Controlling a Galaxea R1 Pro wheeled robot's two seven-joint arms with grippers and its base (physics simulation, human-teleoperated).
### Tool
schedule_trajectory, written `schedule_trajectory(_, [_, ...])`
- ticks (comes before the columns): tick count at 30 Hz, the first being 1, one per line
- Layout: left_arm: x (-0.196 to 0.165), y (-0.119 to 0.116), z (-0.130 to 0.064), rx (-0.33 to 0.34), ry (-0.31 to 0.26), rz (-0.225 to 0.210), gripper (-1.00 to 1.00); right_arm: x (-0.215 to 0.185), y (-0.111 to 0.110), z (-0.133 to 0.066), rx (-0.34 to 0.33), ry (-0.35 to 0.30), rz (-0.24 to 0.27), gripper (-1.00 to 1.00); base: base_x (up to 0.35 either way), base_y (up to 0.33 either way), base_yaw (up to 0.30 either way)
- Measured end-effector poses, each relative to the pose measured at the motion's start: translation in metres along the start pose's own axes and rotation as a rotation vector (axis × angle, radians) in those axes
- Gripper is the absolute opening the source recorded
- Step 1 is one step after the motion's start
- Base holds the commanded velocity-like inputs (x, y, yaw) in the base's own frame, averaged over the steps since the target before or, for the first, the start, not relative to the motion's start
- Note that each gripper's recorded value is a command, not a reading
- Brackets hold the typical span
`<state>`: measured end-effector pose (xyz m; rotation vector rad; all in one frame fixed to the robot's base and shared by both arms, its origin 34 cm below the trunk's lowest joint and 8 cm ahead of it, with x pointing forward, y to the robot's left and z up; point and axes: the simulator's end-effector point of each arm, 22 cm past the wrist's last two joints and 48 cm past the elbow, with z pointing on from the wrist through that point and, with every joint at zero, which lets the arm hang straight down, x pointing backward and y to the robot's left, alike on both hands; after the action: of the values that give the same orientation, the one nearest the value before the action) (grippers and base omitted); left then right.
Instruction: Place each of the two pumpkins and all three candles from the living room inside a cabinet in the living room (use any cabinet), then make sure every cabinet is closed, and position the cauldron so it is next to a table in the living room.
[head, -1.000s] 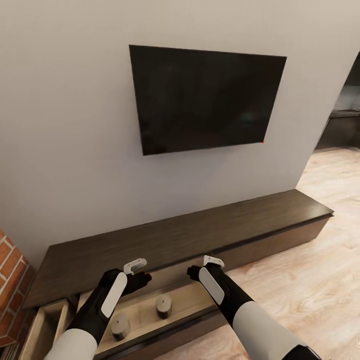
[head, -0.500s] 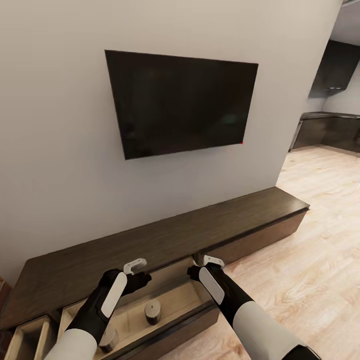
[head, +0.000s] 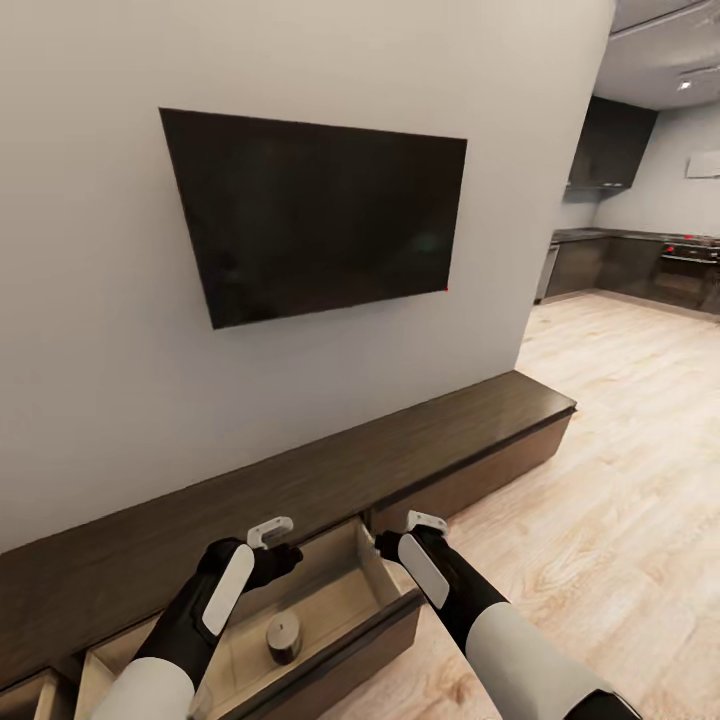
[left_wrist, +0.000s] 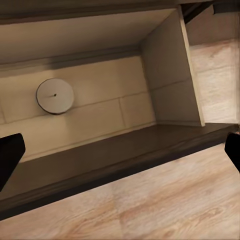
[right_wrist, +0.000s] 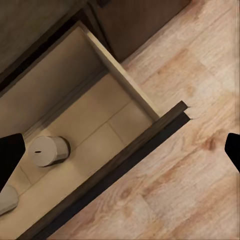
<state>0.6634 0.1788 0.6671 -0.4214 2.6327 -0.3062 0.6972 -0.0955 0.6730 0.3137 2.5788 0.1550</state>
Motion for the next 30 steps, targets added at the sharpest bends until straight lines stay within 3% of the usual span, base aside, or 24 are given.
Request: schedule_trajectory(30, [-0.013, -0.006, -0.014, 0.012, -0.037, 0.007, 1.0, -0.014, 0.004, -0.015, -0.011, -0.033, 0.006, 1.0, 0.0, 0.0, -0.207])
